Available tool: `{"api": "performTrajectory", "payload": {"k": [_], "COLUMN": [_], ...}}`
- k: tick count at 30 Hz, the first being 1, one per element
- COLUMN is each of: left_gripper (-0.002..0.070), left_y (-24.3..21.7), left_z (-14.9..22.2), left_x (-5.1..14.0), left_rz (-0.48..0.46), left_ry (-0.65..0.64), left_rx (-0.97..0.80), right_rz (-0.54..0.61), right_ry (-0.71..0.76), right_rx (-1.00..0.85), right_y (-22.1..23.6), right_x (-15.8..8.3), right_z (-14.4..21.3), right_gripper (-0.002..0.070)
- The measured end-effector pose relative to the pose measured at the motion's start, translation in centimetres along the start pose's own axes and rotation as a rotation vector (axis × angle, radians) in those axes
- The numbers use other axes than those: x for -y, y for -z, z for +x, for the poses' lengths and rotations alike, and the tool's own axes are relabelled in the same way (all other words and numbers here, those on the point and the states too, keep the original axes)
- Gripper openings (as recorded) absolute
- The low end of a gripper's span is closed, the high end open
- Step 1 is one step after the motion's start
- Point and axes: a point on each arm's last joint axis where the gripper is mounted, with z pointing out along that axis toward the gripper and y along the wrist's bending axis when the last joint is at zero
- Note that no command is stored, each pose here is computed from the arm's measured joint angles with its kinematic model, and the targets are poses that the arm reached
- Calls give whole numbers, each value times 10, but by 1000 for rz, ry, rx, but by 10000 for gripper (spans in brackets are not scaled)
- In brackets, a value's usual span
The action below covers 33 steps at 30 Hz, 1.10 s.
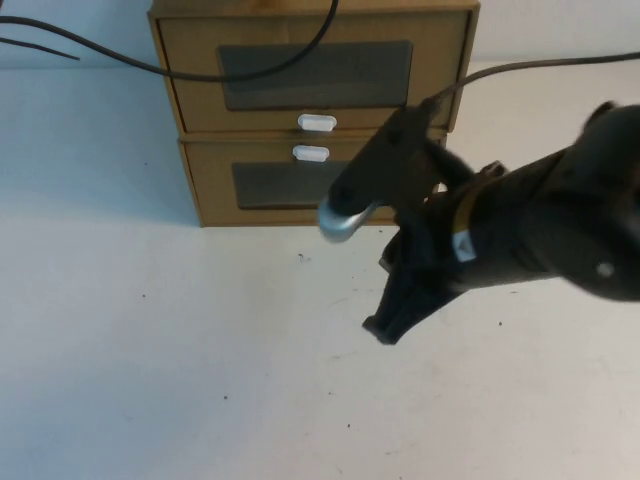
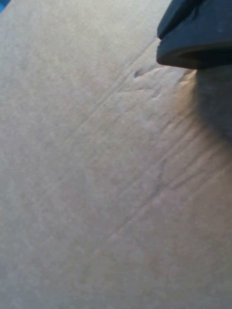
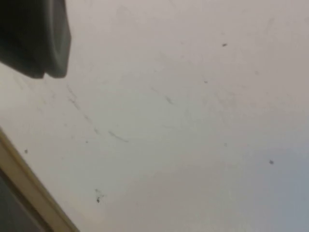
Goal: Open the shoe box
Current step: 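Pull the top drawer of the cardboard box fully open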
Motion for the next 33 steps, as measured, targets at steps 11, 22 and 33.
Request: {"api": "performTrajectory", "payload": {"k": [11,22,33], "left_gripper": [-4,-4,-4], "left_y": [0,0,0], "left_z": [0,0,0], "left_x": [0,0,0], "left_rz": [0,0,0], "left_ry": [1,5,6], "left_rx": [0,0,-1], "right_rz": [403,554,653], "right_ry": [465,624,566], "right_rx": [150,245,187], "right_y": [-39,-92,-122], "right_x": [-40,-53,-23], "right_z": [-31,-40,-50], "right_gripper": [-13,78,209]}}
